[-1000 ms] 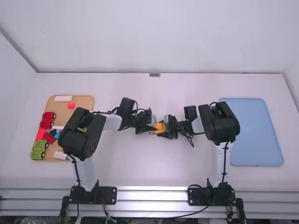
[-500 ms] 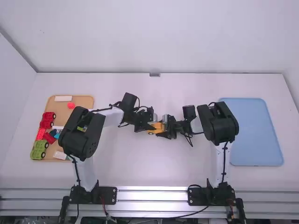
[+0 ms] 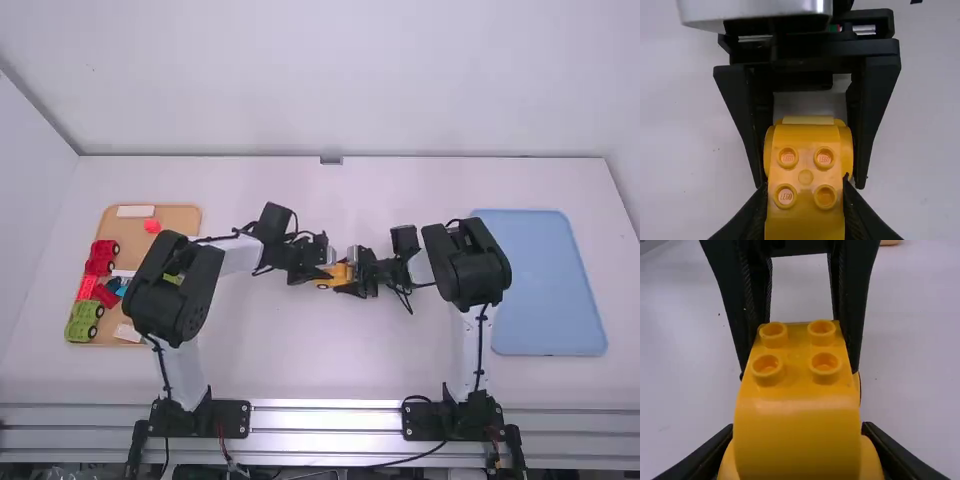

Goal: Assemble lego blocks to make yellow taxi

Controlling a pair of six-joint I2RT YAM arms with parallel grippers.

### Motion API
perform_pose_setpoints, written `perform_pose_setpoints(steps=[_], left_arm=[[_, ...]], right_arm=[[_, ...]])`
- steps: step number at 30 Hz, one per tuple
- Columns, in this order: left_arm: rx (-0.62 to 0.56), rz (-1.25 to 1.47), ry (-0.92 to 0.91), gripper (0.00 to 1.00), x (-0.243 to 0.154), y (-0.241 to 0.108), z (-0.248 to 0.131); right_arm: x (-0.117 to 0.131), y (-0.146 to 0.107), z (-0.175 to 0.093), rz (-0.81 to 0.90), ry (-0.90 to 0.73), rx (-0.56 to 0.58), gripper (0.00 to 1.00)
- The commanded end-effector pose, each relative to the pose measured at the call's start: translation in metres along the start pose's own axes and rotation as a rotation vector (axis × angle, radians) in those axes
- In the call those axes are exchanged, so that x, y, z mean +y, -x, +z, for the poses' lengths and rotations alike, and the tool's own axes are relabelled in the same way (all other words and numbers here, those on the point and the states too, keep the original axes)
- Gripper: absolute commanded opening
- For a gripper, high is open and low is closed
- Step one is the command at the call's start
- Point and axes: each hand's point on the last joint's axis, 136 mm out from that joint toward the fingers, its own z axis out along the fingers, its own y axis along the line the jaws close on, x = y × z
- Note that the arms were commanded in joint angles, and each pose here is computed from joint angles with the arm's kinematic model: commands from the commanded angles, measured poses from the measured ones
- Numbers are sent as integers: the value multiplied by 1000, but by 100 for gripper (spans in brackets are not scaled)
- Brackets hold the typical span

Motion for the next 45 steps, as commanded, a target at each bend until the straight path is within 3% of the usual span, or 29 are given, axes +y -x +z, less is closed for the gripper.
perform_pose_setpoints(steps=[1, 5, 19, 33, 45], left_arm=[[259, -119, 16, 2, -20, -70, 5], [325, -185, 107, 2, -7, -85, 1], [328, -250, 142, 2, 9, -87, -11], [-15, -111, -19, 2, -5, -23, 4], [-31, -73, -5, 2, -10, -23, 9]], right_arm=[[5, -9, -1, 41, 1, 16, 45], [4, -9, -1, 45, 2, 17, 45], [6, -10, -1, 49, 3, 18, 44], [6, -10, -1, 47, 3, 16, 45], [6, -9, -1, 45, 7, 10, 46]])
